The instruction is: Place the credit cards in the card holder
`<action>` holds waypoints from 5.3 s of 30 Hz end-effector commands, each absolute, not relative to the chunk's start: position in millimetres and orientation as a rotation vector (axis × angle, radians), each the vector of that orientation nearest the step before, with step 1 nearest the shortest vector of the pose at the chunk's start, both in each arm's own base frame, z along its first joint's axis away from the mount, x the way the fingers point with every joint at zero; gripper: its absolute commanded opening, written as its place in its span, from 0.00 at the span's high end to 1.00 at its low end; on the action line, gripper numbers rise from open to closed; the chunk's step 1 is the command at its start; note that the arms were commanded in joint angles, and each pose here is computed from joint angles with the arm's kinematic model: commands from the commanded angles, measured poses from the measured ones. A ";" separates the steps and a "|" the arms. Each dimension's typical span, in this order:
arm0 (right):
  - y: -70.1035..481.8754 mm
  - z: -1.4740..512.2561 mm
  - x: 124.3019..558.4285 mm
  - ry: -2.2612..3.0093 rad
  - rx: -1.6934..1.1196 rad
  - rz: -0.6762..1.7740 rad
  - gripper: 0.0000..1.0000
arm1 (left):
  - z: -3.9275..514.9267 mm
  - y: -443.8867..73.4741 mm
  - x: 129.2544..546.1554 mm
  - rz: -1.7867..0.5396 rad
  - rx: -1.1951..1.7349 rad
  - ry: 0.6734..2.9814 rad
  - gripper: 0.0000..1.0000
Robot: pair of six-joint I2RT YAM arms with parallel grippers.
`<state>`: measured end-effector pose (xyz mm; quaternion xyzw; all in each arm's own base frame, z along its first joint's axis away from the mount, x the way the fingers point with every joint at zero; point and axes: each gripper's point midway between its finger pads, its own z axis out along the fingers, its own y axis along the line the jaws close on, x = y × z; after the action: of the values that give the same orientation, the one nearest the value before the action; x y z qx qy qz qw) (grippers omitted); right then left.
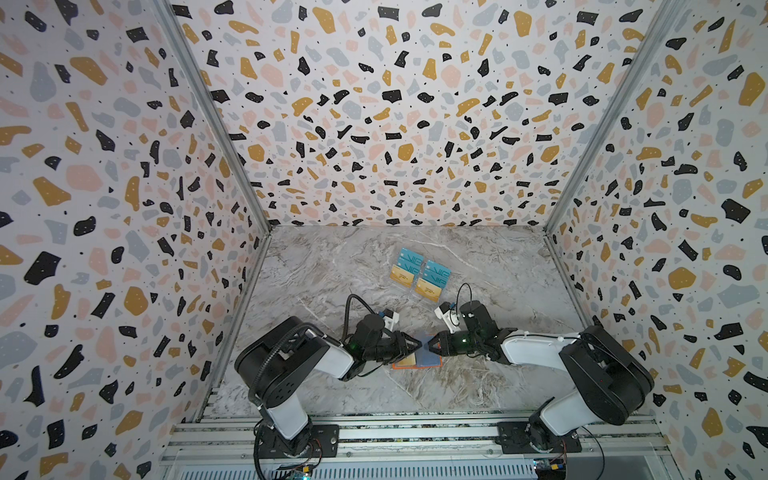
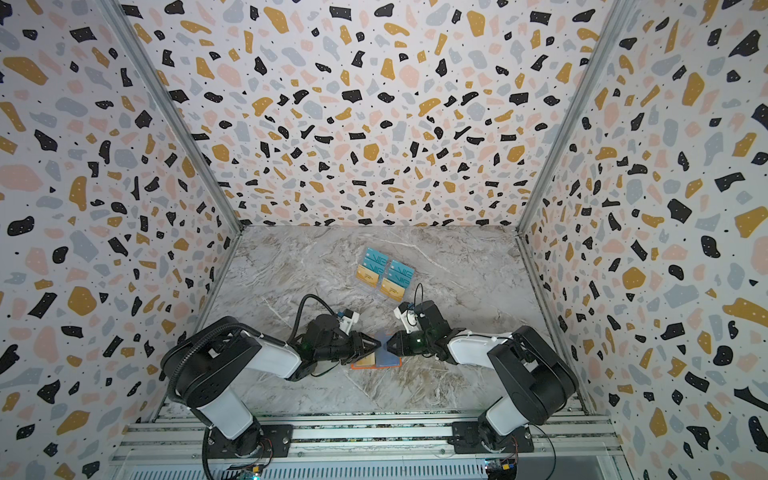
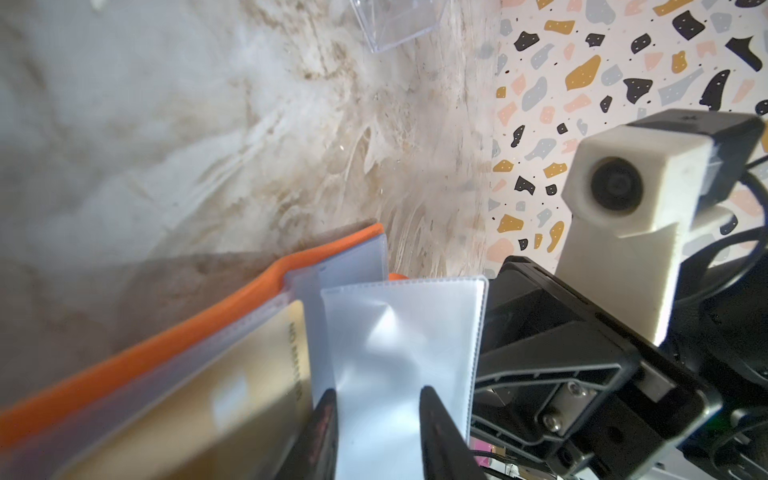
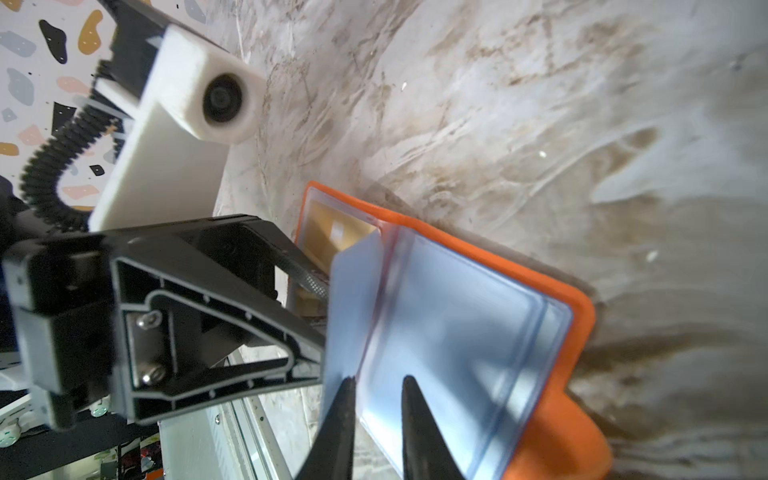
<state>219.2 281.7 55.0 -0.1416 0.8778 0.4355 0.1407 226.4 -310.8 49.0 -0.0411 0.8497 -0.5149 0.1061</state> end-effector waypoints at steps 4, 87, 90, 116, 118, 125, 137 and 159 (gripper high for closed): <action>295.6 78.0 217.9 2.448 -0.499 1.330 0.77 | 55.3 -297.5 231.5 -1.250 -0.019 2.634 0.57; 278.9 124.3 421.8 2.387 -0.806 0.503 0.66 | -3.1 -232.2 220.3 -0.905 -0.002 2.823 0.85; 278.2 131.7 424.5 2.364 -0.793 0.492 0.66 | -3.8 -232.0 220.0 -0.905 -0.001 2.822 0.85; 281.1 111.9 421.3 2.397 -0.830 0.482 0.66 | -6.8 -230.8 216.2 -0.910 -0.003 2.833 0.85; 283.4 113.3 420.1 2.391 -0.835 0.494 0.67 | -7.0 -231.0 216.6 -0.910 -0.005 2.834 0.85; 286.8 111.7 416.0 2.394 -0.863 0.517 0.68 | -7.1 -231.0 216.1 -0.909 -0.002 2.838 0.84; 288.8 108.1 414.1 2.397 -0.893 0.524 0.75 | -5.5 -231.6 216.5 -0.913 -0.002 2.835 0.84; 296.3 129.7 420.6 2.304 -0.984 0.517 0.97 | -4.6 -231.0 216.6 -0.909 -0.008 2.835 0.84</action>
<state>417.7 291.0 110.1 -0.3532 0.8749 0.1910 0.2707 241.9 -250.6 24.5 0.0153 0.9267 -0.3503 0.1352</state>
